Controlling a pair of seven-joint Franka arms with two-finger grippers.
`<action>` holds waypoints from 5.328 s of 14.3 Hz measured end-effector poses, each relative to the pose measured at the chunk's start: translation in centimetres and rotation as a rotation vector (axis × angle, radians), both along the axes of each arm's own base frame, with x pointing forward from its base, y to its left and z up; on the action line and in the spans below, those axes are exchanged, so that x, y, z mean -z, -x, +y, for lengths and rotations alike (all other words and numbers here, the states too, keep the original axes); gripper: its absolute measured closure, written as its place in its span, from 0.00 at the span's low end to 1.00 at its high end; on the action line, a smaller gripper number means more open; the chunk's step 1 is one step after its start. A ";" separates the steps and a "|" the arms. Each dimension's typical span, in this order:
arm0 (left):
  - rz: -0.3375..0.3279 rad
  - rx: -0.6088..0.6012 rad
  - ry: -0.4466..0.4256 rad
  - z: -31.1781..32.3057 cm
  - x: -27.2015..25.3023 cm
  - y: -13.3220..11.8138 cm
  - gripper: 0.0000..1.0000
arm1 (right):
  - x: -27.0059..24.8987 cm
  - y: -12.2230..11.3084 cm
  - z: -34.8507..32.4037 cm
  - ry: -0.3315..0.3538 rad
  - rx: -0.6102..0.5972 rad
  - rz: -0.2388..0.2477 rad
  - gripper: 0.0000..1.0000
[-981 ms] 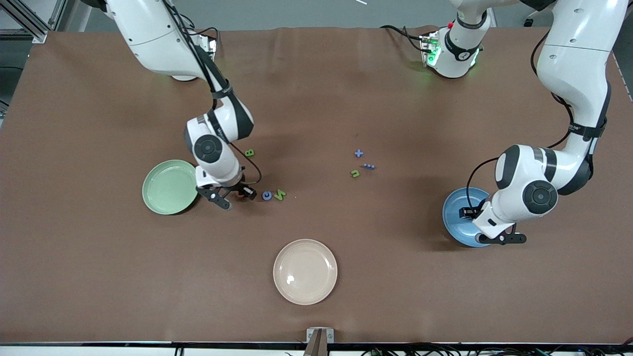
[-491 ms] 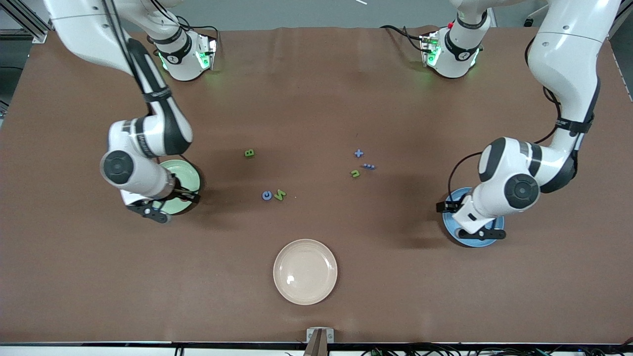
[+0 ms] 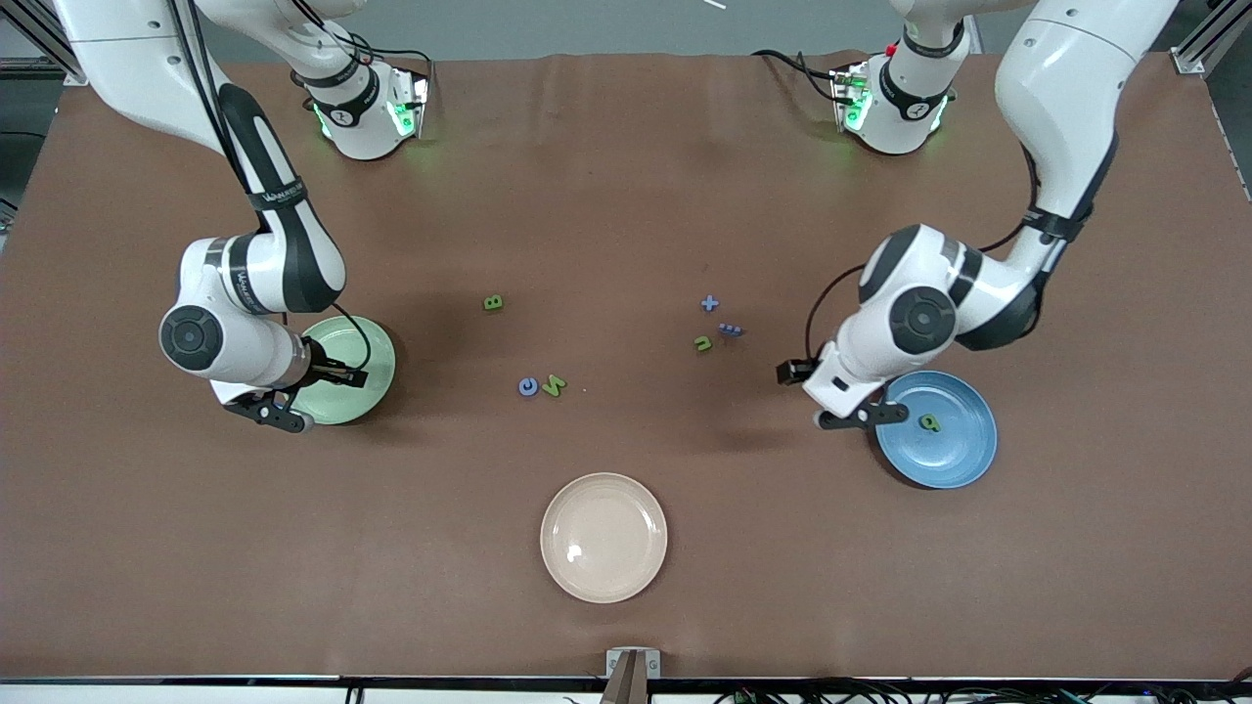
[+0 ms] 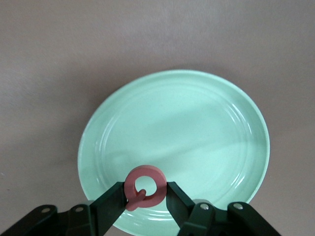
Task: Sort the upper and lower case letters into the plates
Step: 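Place the pink Q on the green plate with the right gripper, then grasp the blue m with the left gripper while the right gripper grasps B, then place the blue m on the blue plate with the left gripper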
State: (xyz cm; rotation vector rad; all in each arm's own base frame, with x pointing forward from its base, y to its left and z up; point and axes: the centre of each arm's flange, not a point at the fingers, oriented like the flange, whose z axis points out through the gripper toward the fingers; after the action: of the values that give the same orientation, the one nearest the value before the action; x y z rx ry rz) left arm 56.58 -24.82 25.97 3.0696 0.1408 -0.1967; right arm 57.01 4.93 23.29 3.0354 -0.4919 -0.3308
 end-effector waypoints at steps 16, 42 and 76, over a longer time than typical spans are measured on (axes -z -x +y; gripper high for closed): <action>-0.045 0.221 -0.029 -8.5 6.3 9.5 0.33 | -1.5 0.2 8.0 -0.050 -0.023 -0.052 0.00; -0.015 0.222 -0.027 -10.6 7.8 11.3 0.40 | 5.4 15.2 23.5 0.093 0.777 -0.150 0.18; -0.113 0.239 -0.095 9.7 -1.0 -4.8 0.59 | 5.0 15.2 23.6 0.111 0.746 -0.132 0.34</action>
State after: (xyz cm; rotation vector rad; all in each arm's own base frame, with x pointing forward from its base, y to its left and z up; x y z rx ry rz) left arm 61.34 -15.10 26.98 3.1753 -0.2294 -0.0281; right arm 41.82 28.49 18.31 2.6502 -1.5823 -0.1114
